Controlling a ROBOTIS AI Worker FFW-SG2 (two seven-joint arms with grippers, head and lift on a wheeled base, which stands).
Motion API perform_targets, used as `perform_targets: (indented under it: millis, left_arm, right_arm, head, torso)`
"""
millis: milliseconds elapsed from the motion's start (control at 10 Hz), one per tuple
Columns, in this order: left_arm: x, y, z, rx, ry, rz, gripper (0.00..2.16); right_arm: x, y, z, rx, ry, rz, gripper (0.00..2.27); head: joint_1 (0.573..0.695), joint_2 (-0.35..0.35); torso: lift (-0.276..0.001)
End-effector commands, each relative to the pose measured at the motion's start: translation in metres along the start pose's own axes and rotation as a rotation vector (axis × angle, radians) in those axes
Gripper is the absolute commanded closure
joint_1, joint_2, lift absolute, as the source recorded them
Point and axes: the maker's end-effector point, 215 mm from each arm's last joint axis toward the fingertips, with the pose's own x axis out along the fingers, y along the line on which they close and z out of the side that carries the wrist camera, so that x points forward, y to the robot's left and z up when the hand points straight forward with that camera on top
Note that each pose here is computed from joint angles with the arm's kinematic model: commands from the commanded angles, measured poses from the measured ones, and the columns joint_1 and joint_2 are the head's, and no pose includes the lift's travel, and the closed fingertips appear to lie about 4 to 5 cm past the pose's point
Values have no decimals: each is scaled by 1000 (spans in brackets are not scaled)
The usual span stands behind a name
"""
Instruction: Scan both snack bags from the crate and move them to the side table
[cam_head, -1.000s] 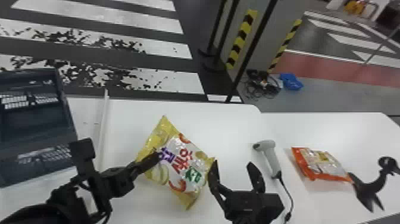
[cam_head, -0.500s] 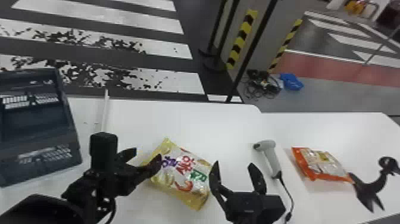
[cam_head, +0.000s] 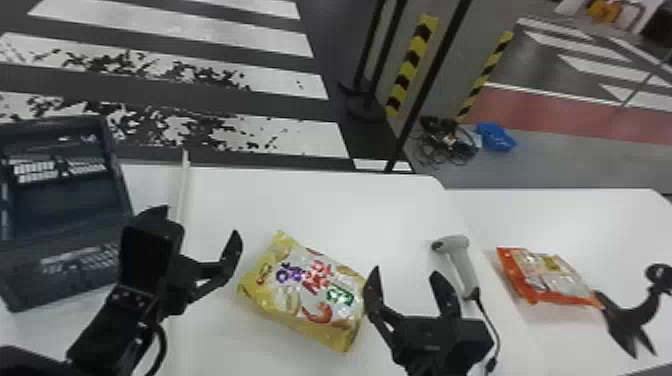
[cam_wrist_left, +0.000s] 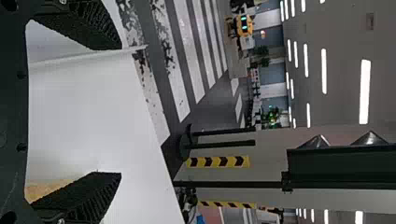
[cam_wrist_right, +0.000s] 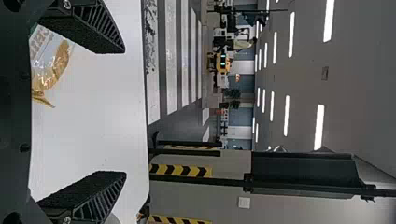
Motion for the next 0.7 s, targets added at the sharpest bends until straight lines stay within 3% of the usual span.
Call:
perform_targets:
  millis: [0,300,400,600]
  left_arm:
    - [-25,24,17,10,-45,49,29]
    - [-68,75,26,-11,-134,125,33]
    - [-85,86,36,-8,-213,135,36]
    - [-114,110,42,-27,-285,164,46]
  right_arm:
    - [6,-4,-1,-4,28,-1,53]
    - [26,-10,-19,18,155,18,53]
    - [33,-9,-22,27,202,38,53]
    - [45,-9,-35,66,331,76,53]
  head:
    - [695,-307]
    - [695,-264]
    - [695,-240]
    - [695,-210]
  torso:
    - [-99]
    - [-99]
    - [-99]
    - [-99]
